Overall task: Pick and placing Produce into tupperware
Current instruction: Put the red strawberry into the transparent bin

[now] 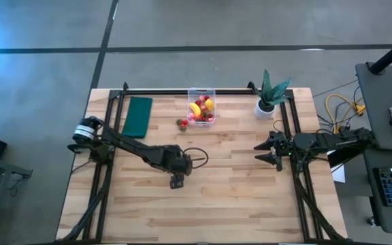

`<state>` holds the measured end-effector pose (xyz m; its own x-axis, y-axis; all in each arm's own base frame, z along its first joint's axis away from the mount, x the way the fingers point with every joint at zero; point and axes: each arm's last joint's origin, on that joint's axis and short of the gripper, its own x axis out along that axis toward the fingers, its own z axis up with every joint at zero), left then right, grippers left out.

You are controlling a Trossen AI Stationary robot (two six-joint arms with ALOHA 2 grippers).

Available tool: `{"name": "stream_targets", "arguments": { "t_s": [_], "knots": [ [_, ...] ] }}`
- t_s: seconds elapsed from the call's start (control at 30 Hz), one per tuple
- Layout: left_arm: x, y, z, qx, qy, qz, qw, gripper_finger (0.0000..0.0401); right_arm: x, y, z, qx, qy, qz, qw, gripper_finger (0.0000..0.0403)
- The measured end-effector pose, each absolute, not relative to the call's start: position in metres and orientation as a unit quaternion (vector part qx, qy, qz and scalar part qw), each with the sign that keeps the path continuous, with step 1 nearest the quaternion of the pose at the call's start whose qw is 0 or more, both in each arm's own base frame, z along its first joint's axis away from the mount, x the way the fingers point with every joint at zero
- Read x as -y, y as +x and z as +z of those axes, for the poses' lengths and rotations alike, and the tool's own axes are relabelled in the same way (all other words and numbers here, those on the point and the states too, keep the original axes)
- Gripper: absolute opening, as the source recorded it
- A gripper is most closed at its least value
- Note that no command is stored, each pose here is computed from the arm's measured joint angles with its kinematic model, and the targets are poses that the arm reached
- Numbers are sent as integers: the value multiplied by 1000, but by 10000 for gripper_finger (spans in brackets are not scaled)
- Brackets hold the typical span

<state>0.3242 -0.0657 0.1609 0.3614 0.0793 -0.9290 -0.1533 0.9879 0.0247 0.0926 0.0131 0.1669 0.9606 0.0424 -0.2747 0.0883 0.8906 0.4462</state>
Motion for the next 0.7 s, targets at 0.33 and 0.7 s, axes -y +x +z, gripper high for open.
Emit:
{"name": "stream_targets", "arguments": {
  "t_s": [0.33, 0.7],
  "knots": [
    [66, 326, 152, -570, -31, 71, 818, 258, -13, 93, 167, -140, 234, -12, 962, 233],
    [67, 327, 152, -569, -31, 69, 819, 186, -13, 93, 167, -140, 234, -12, 962, 233]
  ]
}}
